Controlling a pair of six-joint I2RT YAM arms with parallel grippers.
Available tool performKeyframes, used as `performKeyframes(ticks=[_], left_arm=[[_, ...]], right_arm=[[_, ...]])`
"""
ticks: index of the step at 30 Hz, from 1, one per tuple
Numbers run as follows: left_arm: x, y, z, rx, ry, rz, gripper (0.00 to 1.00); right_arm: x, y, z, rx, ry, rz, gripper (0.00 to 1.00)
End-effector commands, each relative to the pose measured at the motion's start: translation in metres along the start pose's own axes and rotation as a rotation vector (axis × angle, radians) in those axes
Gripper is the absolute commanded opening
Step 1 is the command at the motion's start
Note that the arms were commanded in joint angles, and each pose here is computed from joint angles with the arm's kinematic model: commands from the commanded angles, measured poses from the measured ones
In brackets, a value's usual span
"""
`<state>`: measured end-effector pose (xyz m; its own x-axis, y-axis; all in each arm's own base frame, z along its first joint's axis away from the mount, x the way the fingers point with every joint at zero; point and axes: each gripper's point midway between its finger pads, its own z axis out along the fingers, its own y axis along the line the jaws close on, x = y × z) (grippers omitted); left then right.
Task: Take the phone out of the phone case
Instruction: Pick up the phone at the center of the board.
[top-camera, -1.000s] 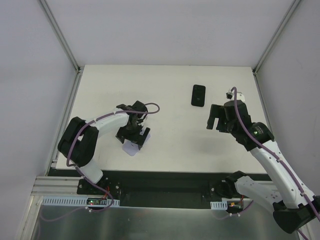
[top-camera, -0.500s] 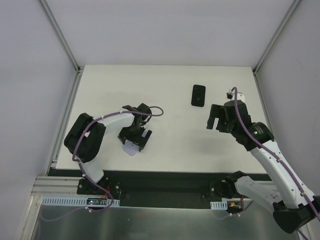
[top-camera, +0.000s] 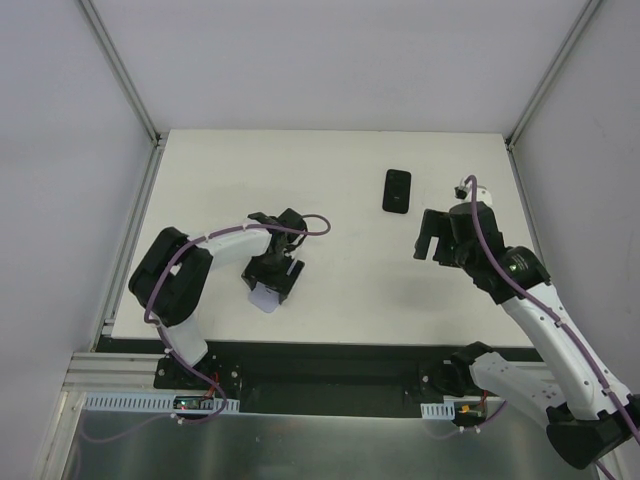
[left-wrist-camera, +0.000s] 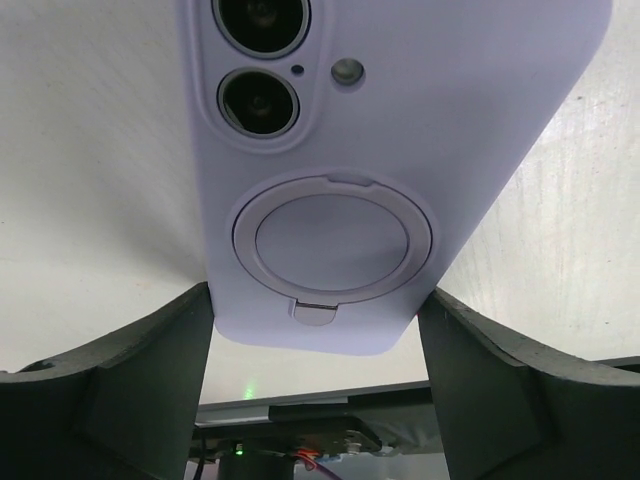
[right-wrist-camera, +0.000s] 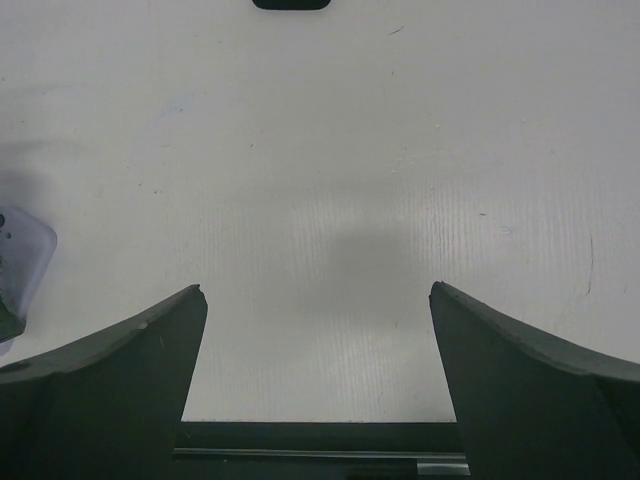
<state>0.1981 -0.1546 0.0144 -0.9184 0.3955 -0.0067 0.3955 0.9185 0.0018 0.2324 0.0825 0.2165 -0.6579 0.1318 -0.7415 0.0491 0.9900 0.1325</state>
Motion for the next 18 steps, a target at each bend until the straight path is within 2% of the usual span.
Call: performKeyframes(ticks=[1, 4, 7, 9, 10, 11, 12, 13, 15, 18], left_arm=[[-0.015, -0.021, -0.019, 0.105, -0.092, -0.035, 0.59], [-0.031, -0.045, -0.045, 0.235, -0.171, -0.047, 0.59], [-0.042, -0.059, -0.065, 0.321, -0.242, -0.061, 0.60], [-0.047, -0.066, -0.074, 0.368, -0.275, -0.066, 0.60], [-0.047, -0.068, -0.076, 0.377, -0.280, -0.071, 0.60], [-0.047, -0.073, -0.080, 0.408, -0.285, -0.070, 0.59], [-0.051, -0.077, -0.082, 0.433, -0.300, -0.078, 0.59], [-0.049, -0.081, -0.081, 0.459, -0.294, -0.086, 0.59], [-0.051, -0.091, -0.084, 0.517, -0.302, -0.093, 0.59], [-0.050, -0.096, -0.081, 0.532, -0.301, -0.104, 0.58]], right_arm=[[0.005, 0.001, -0.003, -0.010, 0.010, 0.023, 0.96], [0.010, 0.013, 0.003, -0.060, 0.034, 0.074, 0.96], [0.021, 0.047, 0.009, -0.212, 0.090, 0.165, 0.96], [0.043, 0.070, 0.013, -0.308, 0.189, 0.286, 0.96], [0.039, 0.082, 0.016, -0.363, 0.179, 0.336, 0.96], [0.046, 0.093, 0.016, -0.414, 0.225, 0.388, 0.96], [0.063, 0.096, 0.024, -0.409, 0.286, 0.472, 0.97], [0.058, 0.106, 0.027, -0.453, 0.282, 0.521, 0.98], [0.076, 0.115, 0.035, -0.456, 0.377, 0.605, 0.99], [0.086, 0.126, 0.044, -0.468, 0.461, 0.646, 0.93]])
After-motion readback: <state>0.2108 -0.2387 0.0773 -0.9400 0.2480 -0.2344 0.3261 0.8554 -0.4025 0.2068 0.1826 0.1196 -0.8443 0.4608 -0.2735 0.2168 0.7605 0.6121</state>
